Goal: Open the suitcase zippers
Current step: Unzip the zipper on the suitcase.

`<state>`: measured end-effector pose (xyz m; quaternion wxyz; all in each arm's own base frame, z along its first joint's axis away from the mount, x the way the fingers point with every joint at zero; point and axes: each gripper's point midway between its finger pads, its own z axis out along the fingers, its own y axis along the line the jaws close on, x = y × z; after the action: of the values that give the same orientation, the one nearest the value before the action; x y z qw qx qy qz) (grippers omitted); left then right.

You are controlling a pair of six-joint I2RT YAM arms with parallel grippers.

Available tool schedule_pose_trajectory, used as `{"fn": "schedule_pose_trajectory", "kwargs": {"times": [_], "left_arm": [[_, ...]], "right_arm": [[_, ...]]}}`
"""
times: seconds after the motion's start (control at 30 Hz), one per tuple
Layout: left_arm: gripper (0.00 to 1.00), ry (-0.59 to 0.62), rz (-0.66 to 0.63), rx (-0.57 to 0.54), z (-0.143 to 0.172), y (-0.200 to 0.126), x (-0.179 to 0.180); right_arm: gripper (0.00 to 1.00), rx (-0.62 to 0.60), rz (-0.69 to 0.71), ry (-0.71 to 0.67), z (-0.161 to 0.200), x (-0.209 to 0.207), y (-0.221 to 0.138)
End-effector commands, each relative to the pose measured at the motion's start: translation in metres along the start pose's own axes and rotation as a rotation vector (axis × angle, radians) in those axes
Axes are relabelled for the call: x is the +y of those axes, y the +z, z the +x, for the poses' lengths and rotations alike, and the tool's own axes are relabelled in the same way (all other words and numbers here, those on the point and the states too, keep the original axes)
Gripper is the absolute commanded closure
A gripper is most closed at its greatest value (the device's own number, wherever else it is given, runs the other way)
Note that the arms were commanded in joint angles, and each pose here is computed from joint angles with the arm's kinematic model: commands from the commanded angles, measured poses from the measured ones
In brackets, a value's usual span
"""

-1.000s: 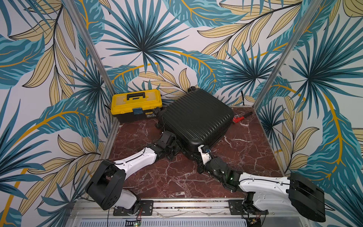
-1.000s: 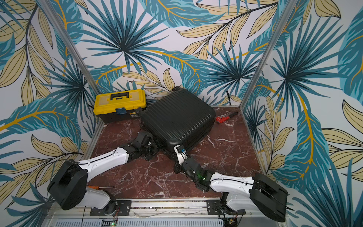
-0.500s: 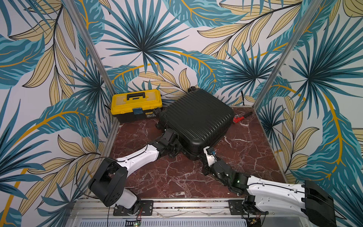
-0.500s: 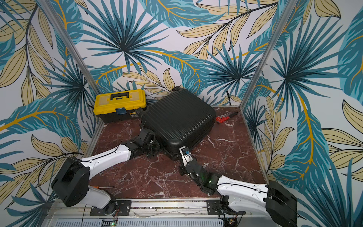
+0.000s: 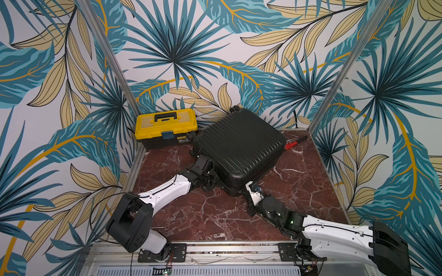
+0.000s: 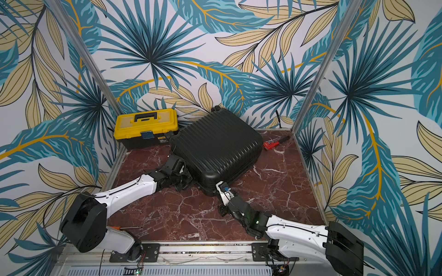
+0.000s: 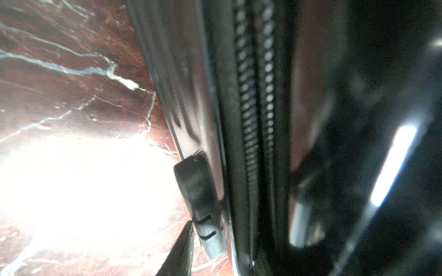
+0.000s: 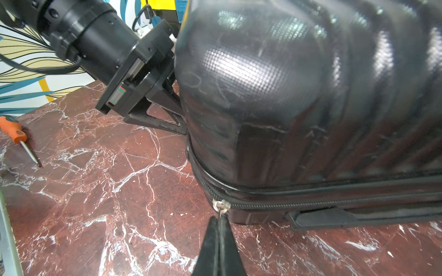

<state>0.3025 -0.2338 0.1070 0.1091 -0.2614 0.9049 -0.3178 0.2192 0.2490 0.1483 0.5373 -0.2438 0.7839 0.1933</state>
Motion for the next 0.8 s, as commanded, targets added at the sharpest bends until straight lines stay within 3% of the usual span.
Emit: {"fn": "schedule_pose_trajectory", "kwargs": {"times": [0.0,0.27,0.77], "left_arm": [[0.67,0.017,-0.159,-0.135,-0.033,-0.002,0.043],[0.80,0.035,-0.216,-0.117,-0.042,-0.011,0.061],[0.82,0.086,-0.272,-0.108,-0.049,-0.028,0.075]], "right_arm": [[1.00,-0.003,-0.014,-0.021,0.003,0.003,-0.004],[1.00,-0.111,0.222,0.032,-0.022,-0.053,-0.018],[1.00,-0.260,0.622,0.173,-0.054,-0.177,-0.048]]}}
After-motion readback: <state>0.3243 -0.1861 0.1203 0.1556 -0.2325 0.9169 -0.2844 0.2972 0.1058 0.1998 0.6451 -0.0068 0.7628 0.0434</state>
